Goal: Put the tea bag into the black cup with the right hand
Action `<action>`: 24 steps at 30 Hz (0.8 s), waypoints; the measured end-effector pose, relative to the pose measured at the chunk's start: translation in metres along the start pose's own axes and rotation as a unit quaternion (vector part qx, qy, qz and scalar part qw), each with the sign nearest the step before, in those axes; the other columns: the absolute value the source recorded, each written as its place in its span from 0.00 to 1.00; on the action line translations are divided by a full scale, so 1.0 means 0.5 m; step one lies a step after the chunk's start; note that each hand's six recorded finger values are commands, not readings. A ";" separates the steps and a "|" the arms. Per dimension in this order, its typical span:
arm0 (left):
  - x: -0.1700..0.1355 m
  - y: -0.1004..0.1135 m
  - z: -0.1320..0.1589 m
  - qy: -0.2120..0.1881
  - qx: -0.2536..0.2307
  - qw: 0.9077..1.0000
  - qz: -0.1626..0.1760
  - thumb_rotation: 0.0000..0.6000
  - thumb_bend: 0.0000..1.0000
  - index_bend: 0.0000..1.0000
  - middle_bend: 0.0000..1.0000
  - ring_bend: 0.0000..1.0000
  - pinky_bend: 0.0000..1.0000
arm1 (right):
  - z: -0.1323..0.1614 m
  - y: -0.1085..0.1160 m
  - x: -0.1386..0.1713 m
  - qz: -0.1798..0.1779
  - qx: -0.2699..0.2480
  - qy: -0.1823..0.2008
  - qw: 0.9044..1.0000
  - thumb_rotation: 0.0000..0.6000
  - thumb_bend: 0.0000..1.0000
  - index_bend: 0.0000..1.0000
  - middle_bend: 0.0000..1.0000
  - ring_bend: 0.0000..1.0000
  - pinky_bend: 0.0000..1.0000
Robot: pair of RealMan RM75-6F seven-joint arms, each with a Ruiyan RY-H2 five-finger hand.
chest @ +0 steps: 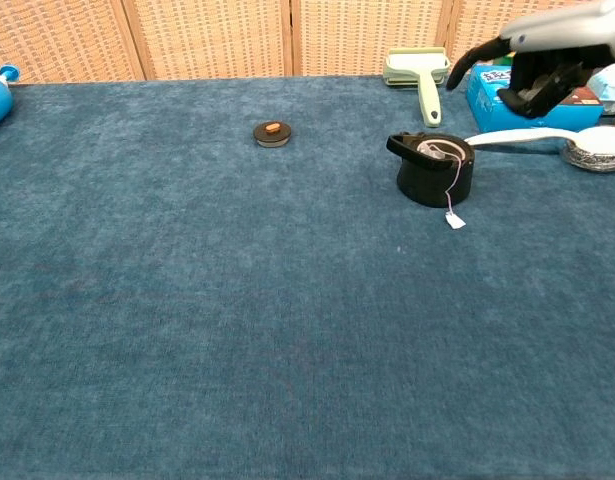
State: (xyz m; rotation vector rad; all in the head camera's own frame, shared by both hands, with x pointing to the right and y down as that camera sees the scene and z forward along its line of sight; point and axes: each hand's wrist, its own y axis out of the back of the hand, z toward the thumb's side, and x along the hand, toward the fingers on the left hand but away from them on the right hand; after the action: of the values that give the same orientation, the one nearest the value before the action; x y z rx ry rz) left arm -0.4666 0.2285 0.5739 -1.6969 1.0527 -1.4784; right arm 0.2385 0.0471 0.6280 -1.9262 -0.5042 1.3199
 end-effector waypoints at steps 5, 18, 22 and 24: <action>0.005 0.007 0.003 0.000 -0.003 1.000 0.011 1.00 0.25 0.13 0.12 0.07 0.11 | -0.032 0.025 0.048 -0.062 -0.021 -0.016 0.998 1.00 0.71 0.16 0.70 0.87 0.93; 0.000 0.026 -0.001 0.003 -0.006 0.999 0.054 1.00 0.25 0.13 0.12 0.07 0.11 | -0.138 0.001 0.233 -0.196 -0.038 -0.109 0.974 1.00 0.61 0.16 0.46 0.49 0.57; -0.004 0.026 -0.001 0.006 -0.011 0.998 0.062 1.00 0.25 0.13 0.12 0.07 0.11 | -0.168 -0.031 0.293 -0.213 -0.040 -0.150 0.965 1.00 0.61 0.16 0.40 0.40 0.48; -0.006 0.025 0.001 0.006 -0.012 0.998 0.062 1.00 0.25 0.13 0.12 0.07 0.11 | -0.179 -0.048 0.319 -0.216 -0.038 -0.168 0.961 1.00 0.61 0.16 0.39 0.39 0.46</action>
State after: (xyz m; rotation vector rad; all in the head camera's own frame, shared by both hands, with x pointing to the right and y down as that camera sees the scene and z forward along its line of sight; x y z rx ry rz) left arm -0.4683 0.2254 0.5614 -1.6100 1.1639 -1.4034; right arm 0.3852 0.1387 0.5642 -1.5308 -1.0919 1.3466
